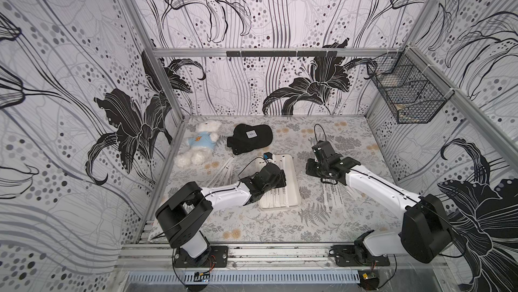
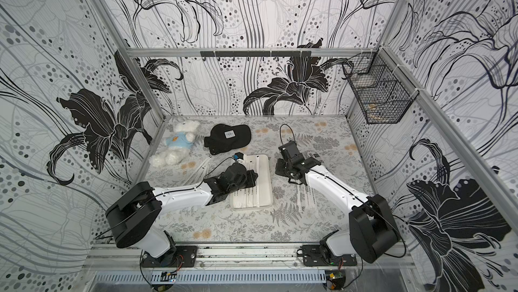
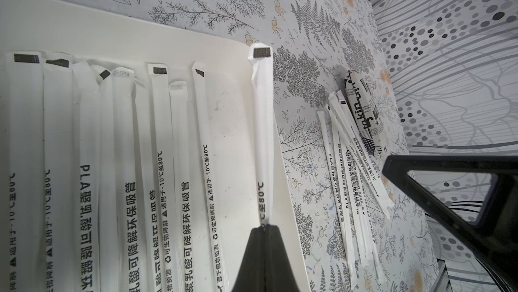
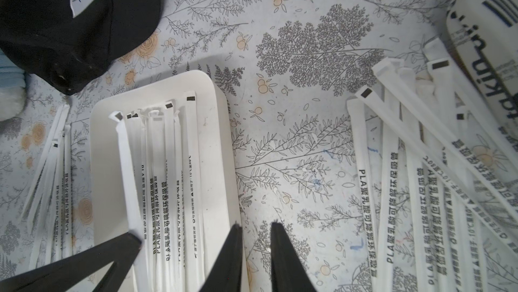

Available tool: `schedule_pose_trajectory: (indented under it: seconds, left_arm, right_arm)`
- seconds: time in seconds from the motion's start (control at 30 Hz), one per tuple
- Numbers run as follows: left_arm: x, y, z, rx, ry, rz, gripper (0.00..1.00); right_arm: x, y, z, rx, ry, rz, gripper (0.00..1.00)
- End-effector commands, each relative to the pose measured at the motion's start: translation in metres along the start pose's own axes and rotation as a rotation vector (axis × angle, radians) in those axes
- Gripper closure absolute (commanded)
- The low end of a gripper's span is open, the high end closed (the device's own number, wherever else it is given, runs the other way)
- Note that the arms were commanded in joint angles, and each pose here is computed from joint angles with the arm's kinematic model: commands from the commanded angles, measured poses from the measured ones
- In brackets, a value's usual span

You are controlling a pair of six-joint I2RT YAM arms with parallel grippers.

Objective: Put the straws into the storage box
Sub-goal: Place the straw in the storage box.

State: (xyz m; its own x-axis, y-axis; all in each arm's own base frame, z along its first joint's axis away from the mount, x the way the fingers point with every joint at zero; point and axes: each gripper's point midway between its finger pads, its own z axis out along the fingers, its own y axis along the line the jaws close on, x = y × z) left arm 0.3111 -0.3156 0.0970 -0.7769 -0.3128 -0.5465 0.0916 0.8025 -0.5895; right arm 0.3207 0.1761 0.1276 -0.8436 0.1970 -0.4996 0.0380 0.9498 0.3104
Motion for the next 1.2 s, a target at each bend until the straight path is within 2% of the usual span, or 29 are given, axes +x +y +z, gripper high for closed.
schedule_pose_trajectory:
  seconds: [0.0, 0.17, 0.47, 0.7, 1.17]
  left_arm:
    - [0.002, -0.001, 0.009, 0.021, 0.004, 0.002, 1.00]
    - [0.009, 0.016, 0.021, -0.016, 0.002, -0.029, 1.00]
    - [0.001, 0.010, 0.045, -0.011, -0.010, -0.019, 1.00]
    - [-0.001, 0.019, 0.057, -0.036, 0.006, -0.010, 1.00]
    - [0.009, 0.045, 0.056, -0.147, 0.032, 0.045, 1.00]
  right_arm:
    - [0.000, 0.000, 0.001, -0.006, 0.010, -0.015, 0.78]
    - [0.000, 0.000, 0.005, 0.002, 0.020, -0.016, 0.78]
    - [0.002, 0.000, 0.010, 0.011, 0.038, -0.016, 0.78]
    - [0.005, 0.000, 0.014, 0.011, 0.050, -0.016, 0.79]
    - [0.009, 0.000, 0.019, 0.001, 0.063, -0.005, 0.79]
